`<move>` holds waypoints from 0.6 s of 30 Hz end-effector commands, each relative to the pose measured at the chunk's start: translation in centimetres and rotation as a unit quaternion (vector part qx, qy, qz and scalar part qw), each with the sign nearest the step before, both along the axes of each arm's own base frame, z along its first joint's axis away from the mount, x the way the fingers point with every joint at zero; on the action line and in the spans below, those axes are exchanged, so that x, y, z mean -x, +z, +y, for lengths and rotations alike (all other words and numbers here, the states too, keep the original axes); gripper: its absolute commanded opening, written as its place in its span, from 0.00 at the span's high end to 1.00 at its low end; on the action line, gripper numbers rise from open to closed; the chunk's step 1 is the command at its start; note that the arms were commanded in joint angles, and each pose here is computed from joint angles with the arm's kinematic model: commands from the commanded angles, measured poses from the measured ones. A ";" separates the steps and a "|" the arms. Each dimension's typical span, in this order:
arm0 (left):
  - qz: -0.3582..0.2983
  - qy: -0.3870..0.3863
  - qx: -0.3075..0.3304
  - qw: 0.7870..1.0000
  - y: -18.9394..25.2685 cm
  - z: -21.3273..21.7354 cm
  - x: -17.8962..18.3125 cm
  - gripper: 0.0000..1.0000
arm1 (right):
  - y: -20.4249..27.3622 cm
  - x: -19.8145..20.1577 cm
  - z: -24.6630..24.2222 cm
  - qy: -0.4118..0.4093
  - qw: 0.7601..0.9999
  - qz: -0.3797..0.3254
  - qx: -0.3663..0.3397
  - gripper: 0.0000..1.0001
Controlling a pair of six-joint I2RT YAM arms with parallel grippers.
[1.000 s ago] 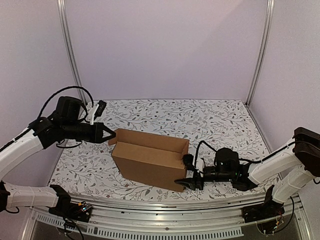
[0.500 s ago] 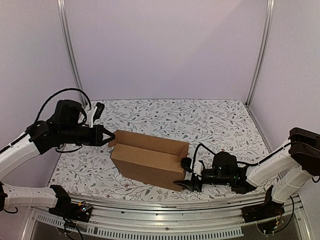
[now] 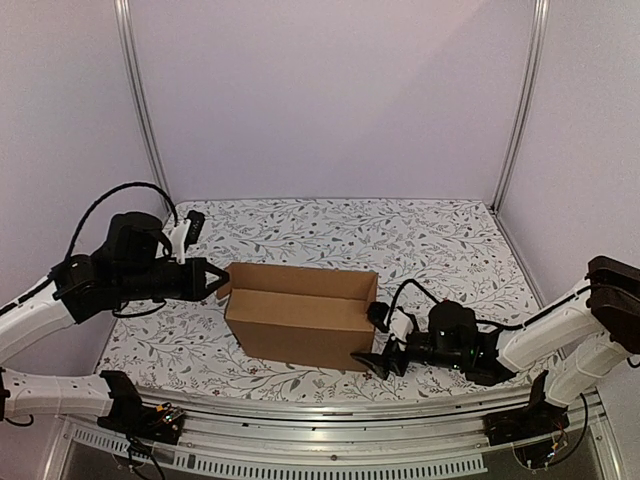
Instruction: Fold the paper box
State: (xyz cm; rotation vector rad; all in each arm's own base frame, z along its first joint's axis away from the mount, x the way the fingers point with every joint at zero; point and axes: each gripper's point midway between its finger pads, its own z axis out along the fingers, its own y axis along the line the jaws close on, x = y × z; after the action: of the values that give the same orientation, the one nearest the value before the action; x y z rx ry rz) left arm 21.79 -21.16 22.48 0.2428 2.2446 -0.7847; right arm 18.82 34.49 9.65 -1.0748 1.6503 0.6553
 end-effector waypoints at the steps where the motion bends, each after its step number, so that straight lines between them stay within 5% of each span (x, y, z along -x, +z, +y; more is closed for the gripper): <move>1: 0.029 -0.026 -0.023 0.999 -2.5 -0.8 2.0 1.00 | 0.7 -1.1 -1.1 -0.044 0.999 0.003 0.001 0.11; 10: 0.013 -0.006 -0.059 0.998 -3.4 -1.3 1.8 1.00 | 2.1 -1.4 -1.0 -0.055 0.998 0.007 -0.013 0.09; 18: -0.007 0.007 -0.086 0.996 -3.9 -1.8 2.1 1.00 | 2.2 -2.5 -2.0 -0.103 0.994 0.015 -0.020 0.19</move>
State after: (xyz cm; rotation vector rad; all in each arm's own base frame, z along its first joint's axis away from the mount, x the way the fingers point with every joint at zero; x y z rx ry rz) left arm 21.09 -23.35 22.12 0.2622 2.1940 -0.6851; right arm 20.03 33.37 11.33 -0.9589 1.6956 0.6131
